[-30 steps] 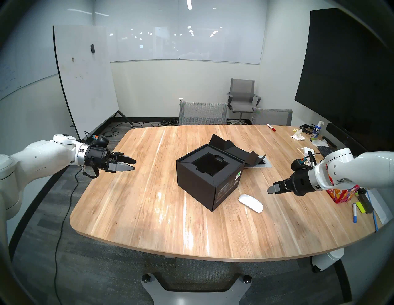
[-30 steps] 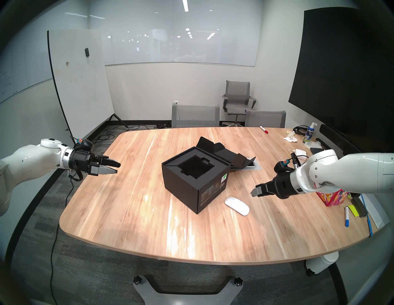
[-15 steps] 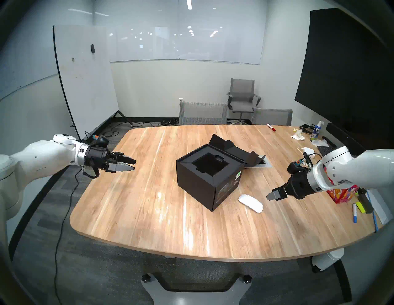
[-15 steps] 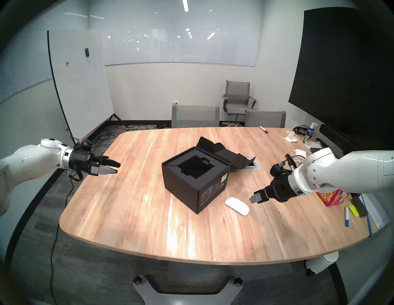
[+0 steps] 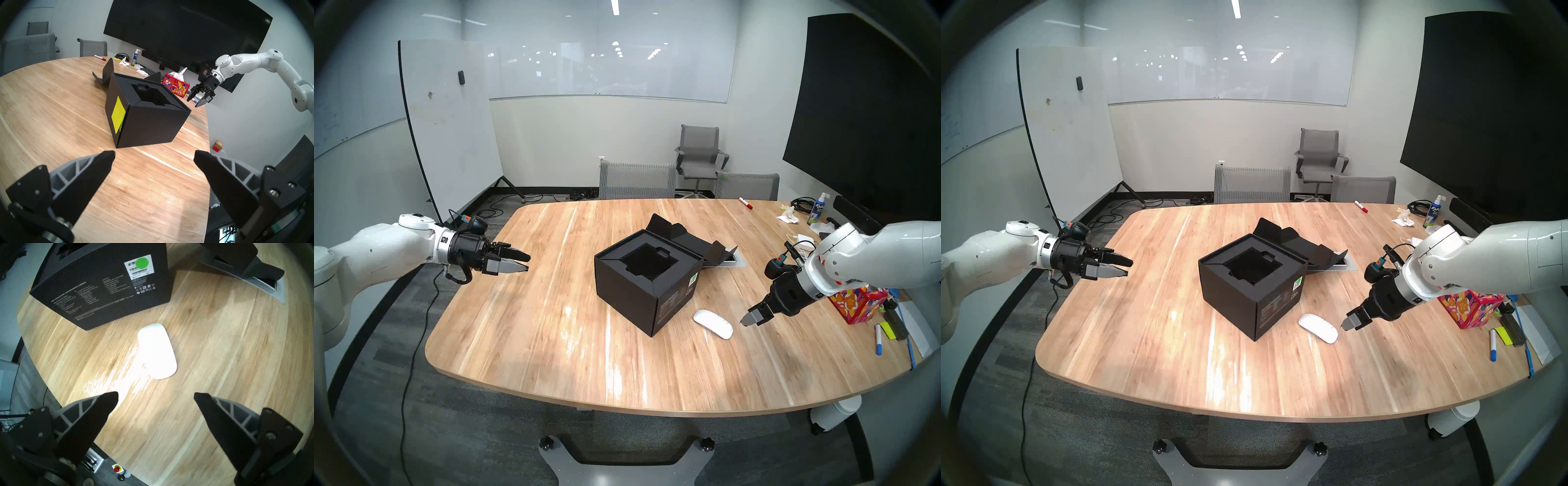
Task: Open the box and place the mouse inside
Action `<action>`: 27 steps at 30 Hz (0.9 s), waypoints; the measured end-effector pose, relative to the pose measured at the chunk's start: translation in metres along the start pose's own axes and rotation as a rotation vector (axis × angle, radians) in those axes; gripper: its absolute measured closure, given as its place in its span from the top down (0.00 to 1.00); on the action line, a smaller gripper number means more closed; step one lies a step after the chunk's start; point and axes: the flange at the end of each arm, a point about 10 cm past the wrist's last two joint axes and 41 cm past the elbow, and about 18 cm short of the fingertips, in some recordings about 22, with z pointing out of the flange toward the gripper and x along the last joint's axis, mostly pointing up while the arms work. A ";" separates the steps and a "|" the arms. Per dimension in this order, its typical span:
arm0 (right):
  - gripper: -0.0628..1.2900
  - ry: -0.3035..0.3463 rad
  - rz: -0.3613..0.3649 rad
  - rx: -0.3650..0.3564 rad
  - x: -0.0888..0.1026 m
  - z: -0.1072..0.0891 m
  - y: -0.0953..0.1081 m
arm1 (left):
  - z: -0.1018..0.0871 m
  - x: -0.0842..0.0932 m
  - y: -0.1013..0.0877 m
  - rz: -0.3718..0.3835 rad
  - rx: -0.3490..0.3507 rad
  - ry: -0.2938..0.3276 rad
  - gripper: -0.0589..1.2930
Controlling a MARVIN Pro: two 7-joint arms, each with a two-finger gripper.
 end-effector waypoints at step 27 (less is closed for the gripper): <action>0.95 0.024 -0.205 0.143 0.028 0.036 0.009 | 0.000 0.000 0.000 0.000 0.000 0.000 0.98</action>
